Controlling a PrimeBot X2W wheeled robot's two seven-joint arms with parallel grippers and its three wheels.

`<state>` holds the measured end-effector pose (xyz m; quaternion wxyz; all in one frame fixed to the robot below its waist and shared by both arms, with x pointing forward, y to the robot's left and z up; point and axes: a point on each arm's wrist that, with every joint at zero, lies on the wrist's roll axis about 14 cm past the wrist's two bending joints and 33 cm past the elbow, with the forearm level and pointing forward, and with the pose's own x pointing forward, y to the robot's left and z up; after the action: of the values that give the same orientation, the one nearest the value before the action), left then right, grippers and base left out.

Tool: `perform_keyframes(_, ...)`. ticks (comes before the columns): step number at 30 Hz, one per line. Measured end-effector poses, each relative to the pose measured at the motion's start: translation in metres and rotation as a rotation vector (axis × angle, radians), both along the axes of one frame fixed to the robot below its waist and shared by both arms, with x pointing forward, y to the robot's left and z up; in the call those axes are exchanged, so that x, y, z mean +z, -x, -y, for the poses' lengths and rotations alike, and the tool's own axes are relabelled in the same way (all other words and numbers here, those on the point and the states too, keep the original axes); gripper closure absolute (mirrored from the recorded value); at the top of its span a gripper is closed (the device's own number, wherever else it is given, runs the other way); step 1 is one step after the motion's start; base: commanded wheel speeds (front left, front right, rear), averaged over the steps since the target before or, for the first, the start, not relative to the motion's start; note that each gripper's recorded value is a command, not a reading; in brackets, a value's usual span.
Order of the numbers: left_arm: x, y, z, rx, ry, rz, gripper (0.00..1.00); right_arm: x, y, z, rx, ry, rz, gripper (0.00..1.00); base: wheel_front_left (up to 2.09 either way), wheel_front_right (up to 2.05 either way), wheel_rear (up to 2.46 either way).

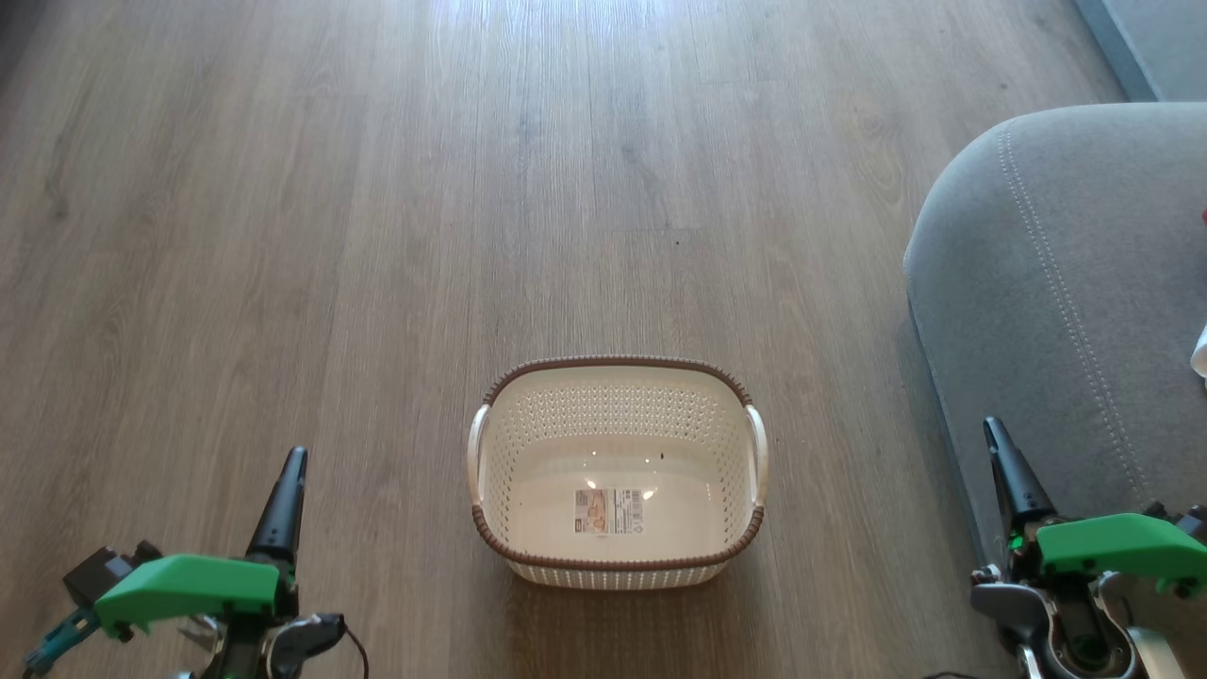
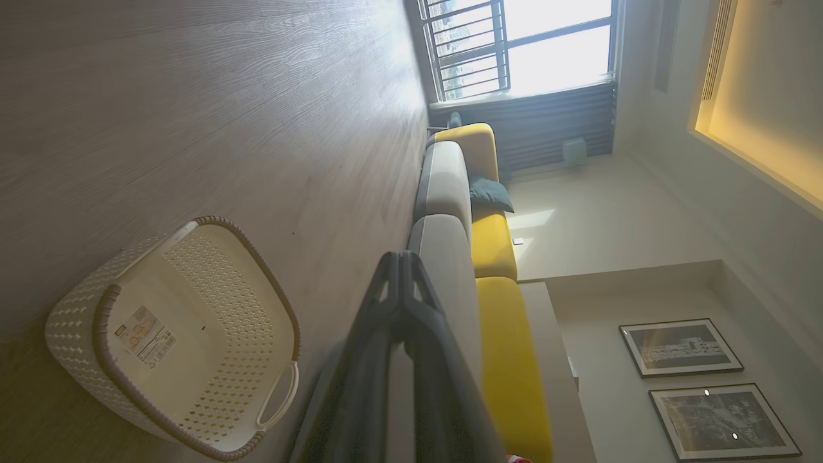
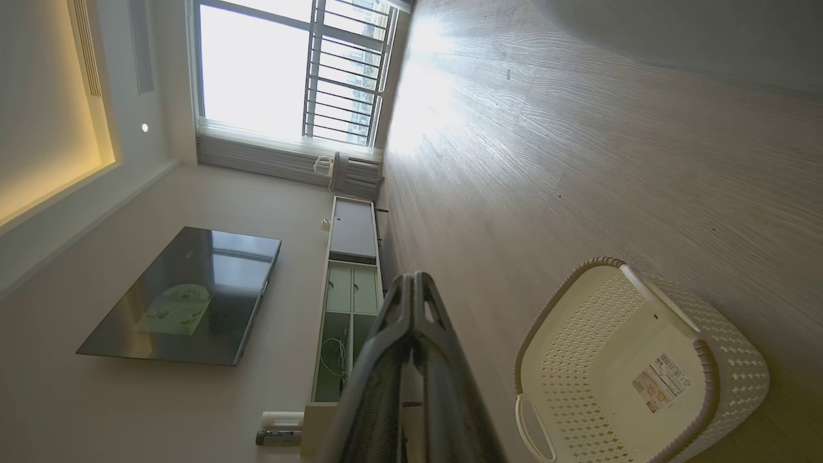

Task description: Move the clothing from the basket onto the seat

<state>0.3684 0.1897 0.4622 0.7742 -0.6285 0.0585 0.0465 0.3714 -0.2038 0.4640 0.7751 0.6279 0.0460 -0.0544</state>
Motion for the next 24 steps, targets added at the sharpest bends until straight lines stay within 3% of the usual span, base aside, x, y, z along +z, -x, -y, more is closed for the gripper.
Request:
perform_keyframes(18, 0.013, -0.006, 0.003, 0.001, 0.208, 0.045, 1.0, 0.011, -0.001, 0.004, -0.025, -0.197, 0.048, 1.0, 0.0, 0.0, 0.0)
perform_keyframes(24, 0.014, -0.007, 0.003, 0.004, 0.216, 0.049, 1.0, 0.012, -0.001, 0.004, -0.025, -0.208, 0.051, 1.0, 0.0, 0.0, 0.0)
